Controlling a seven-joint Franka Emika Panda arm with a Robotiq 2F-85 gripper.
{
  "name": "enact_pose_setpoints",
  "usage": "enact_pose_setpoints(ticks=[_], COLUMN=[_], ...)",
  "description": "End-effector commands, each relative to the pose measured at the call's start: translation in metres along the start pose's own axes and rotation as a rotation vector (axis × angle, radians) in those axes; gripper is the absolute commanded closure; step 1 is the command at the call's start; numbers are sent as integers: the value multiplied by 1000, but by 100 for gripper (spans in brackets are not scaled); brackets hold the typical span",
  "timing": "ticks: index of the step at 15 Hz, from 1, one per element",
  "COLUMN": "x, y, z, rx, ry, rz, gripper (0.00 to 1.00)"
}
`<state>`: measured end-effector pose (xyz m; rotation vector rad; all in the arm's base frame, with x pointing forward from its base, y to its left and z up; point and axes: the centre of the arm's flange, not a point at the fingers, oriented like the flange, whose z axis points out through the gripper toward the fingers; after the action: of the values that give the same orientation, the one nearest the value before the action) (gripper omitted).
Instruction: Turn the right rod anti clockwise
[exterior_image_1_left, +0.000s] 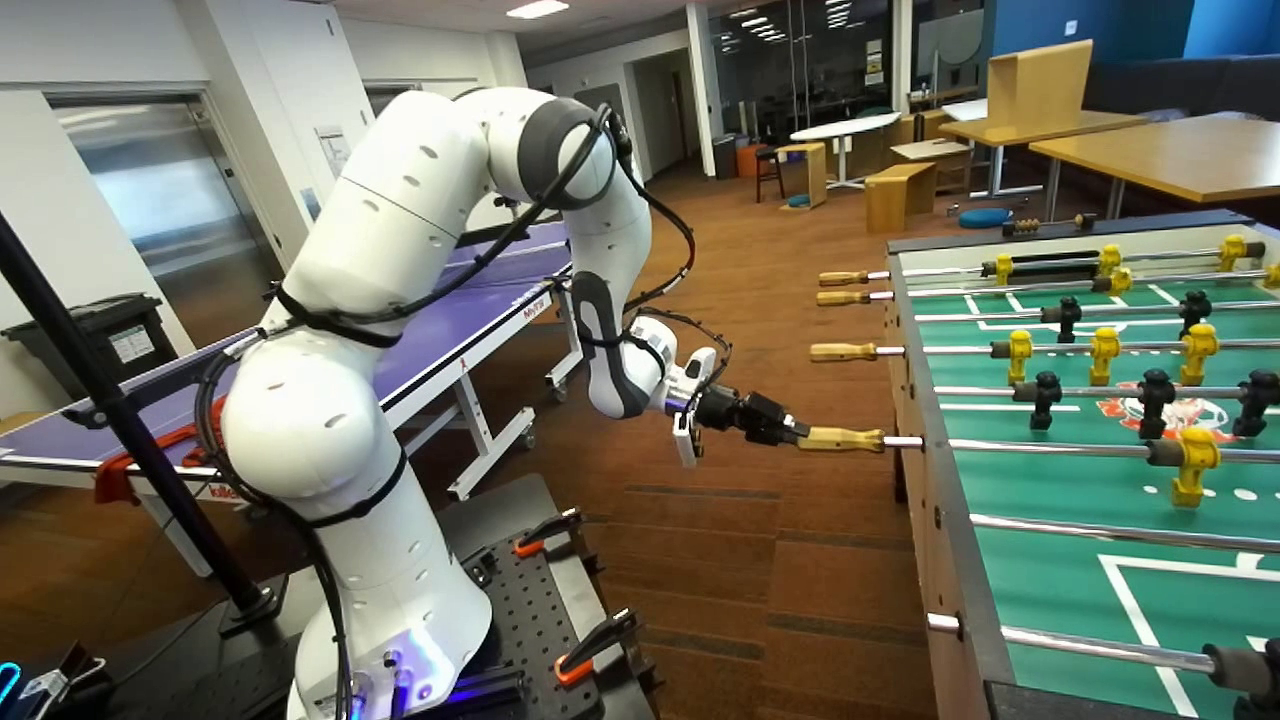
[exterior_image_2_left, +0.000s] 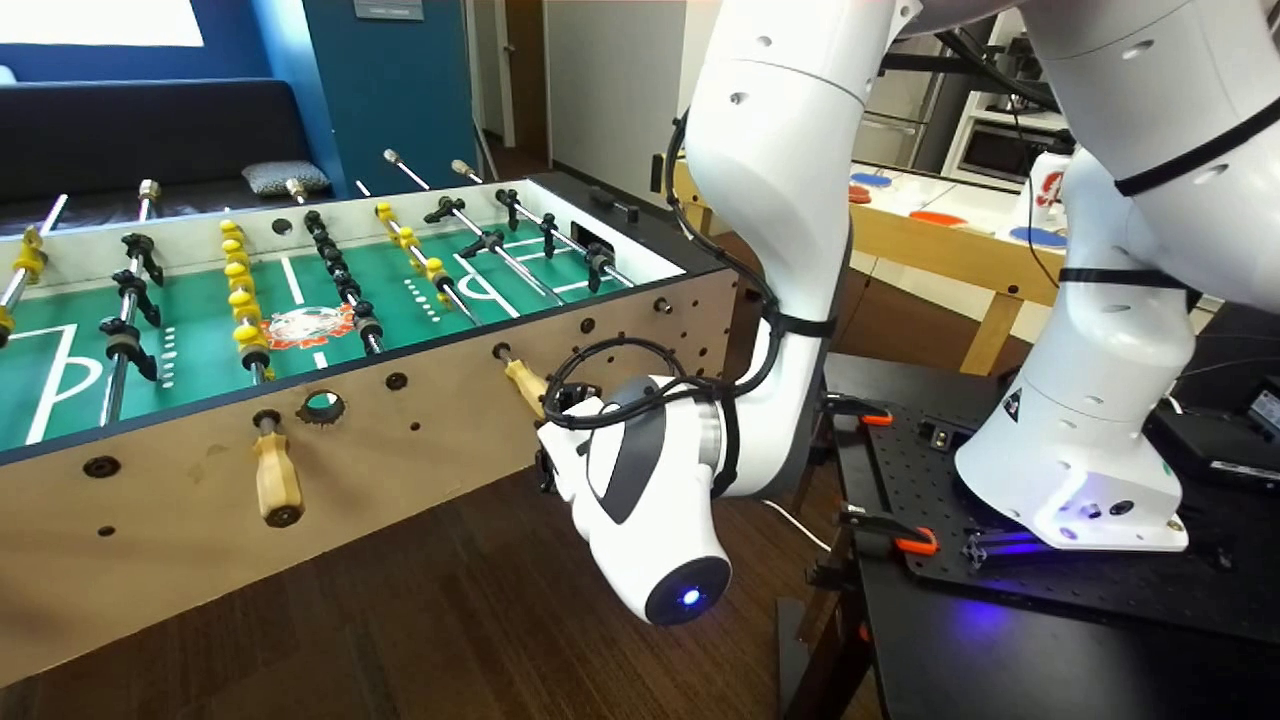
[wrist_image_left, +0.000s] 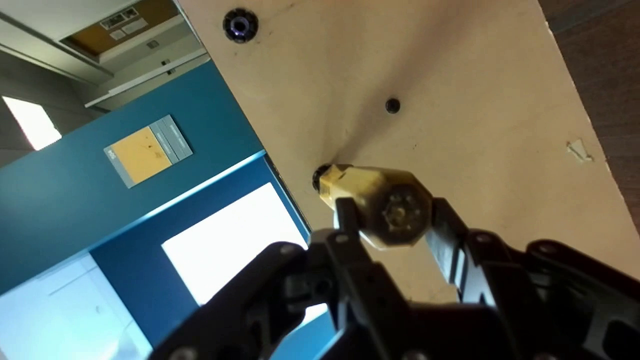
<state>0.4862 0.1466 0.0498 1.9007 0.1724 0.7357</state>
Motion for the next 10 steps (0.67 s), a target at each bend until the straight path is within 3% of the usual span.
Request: enact_pose_setpoints(ticks=[1, 7, 8, 10], x=[3, -4, -3, -3], y=[4, 0, -6, -7], z=[7, 7, 1, 1], rx=[-10, -44, -31, -35], ry=[-28, -14, 6, 8], rz=[-189, -465, -363, -411], gripper=[86, 86, 61, 61])
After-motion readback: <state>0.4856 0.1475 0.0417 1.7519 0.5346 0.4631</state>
